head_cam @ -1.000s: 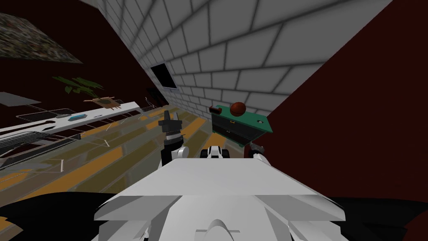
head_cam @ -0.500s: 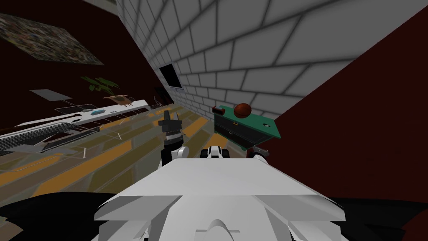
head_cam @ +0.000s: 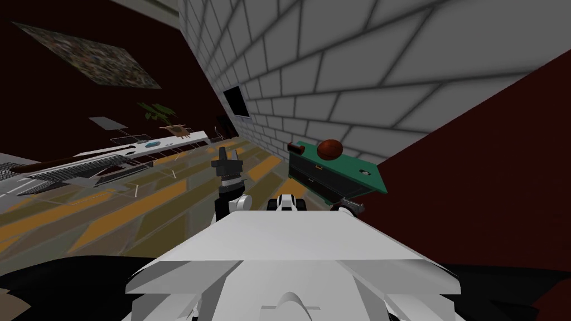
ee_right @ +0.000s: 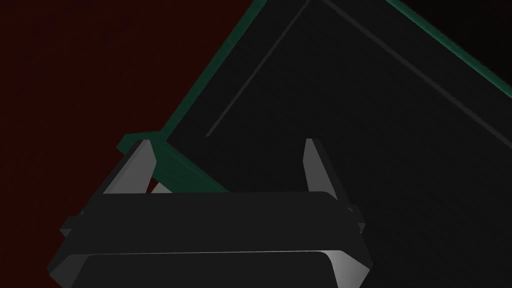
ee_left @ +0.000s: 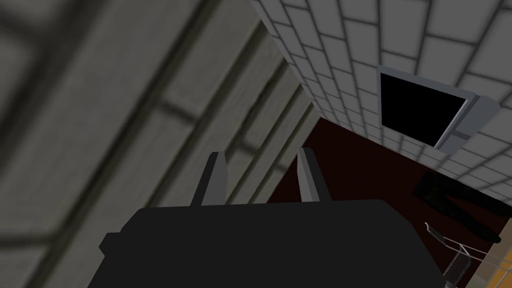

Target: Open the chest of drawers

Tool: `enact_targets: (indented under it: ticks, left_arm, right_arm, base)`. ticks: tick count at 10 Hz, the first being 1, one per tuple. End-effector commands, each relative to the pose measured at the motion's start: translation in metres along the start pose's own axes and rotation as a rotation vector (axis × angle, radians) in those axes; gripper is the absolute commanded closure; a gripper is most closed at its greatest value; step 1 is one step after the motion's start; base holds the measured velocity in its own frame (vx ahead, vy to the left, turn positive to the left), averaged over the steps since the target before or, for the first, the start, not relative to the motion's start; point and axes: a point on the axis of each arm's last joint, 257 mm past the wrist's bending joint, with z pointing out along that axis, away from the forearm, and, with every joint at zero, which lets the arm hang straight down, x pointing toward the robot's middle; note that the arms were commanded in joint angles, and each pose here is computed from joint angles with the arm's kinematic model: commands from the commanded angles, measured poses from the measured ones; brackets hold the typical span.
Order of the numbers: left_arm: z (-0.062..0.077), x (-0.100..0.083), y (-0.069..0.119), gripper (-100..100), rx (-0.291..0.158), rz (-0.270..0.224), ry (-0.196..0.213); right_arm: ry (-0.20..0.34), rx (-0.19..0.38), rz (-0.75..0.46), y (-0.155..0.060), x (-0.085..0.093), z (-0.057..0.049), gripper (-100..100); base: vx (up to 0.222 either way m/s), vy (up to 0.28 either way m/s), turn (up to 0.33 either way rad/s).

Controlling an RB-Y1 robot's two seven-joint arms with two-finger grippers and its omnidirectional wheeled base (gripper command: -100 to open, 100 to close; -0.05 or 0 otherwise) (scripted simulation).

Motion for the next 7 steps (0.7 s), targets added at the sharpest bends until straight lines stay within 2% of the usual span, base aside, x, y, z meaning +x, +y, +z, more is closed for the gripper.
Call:
enact_targets:
  ticks: [1, 2, 3, 4, 5, 6, 7]
  left_arm:
    - [0.000, 0.000, 0.000, 0, 0.000, 0.000, 0.000]
    - [0.000, 0.000, 0.000, 0, 0.000, 0.000, 0.000]
    - [0.000, 0.000, 0.000, 0, 0.000, 0.000, 0.000]
    - [0.000, 0.000, 0.000, 0, 0.000, 0.000, 0.000]
    - [0.000, 0.000, 0.000, 0, 0.000, 0.000, 0.000]
    - [0.000, 0.000, 0.000, 0, 0.000, 0.000, 0.000]
    - [0.000, 0.000, 0.000, 0, 0.000, 0.000, 0.000]
  right_arm:
    - [0.013, 0.082, -0.096, -0.017, 0.014, 0.001, -100]
    - [0.003, 0.084, -0.108, -0.018, 0.011, 0.001, -100]
    - [0.018, 0.129, -0.157, -0.027, 0.021, 0.001, -100]
    - [0.005, 0.147, -0.185, -0.031, 0.018, 0.000, -100]
    - [0.020, 0.178, -0.231, -0.036, 0.028, -0.001, -100]
    - [0.006, 0.204, -0.257, -0.042, 0.024, -0.002, -100]
    - [0.013, 0.232, -0.298, -0.045, 0.029, -0.003, -100]
  base:
    - [0.043, -0.011, 0.124]
    - [0.022, -0.011, -0.018]
    - [0.035, -0.006, 0.205]
    - [0.035, -0.009, 0.142]
    - [0.048, -0.001, 0.232]
    - [0.043, -0.005, 0.128]
    - [0.044, -0.010, 0.215]
